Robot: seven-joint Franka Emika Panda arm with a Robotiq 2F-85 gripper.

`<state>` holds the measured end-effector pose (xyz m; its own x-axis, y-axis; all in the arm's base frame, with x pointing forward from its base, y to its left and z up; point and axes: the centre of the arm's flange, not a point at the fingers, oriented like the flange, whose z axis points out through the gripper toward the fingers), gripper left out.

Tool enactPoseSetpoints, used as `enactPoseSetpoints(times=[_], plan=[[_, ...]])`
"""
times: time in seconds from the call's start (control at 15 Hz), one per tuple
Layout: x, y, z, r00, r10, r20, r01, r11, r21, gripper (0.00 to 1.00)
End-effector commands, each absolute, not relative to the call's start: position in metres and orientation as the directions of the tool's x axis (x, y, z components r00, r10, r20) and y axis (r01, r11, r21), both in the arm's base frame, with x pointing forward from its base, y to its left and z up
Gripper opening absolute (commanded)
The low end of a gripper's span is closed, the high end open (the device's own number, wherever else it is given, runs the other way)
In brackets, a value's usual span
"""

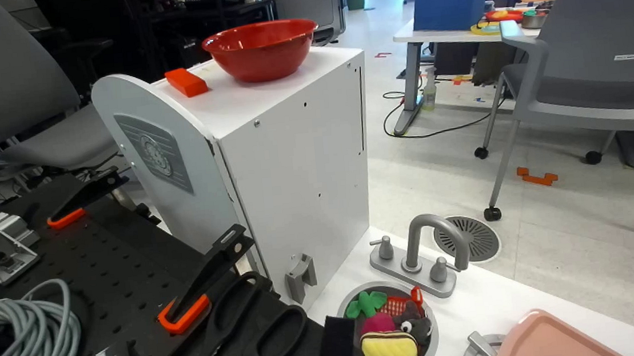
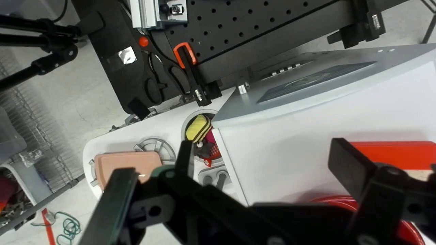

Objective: Pick up the red bell pepper from the bowl and put it on the counter

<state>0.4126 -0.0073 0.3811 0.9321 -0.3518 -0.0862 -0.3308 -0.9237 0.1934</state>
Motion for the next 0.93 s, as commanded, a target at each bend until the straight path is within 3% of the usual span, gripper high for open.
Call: enactPoseSetpoints(times=[0.0, 0.33, 0.87], plan=[[0.450, 0.010, 0.376, 0.963, -0.255, -0.087, -0.228, -0.943, 0.243, 1.00], [0.471, 0.036, 0.375, 0.981, -0.176, -0.077, -0.158, -0.967, 0.199, 1.00], [0.477, 0.068, 0.393, 0.966, -0.256, -0.033, -0.254, -0.966, 0.056, 1.00]])
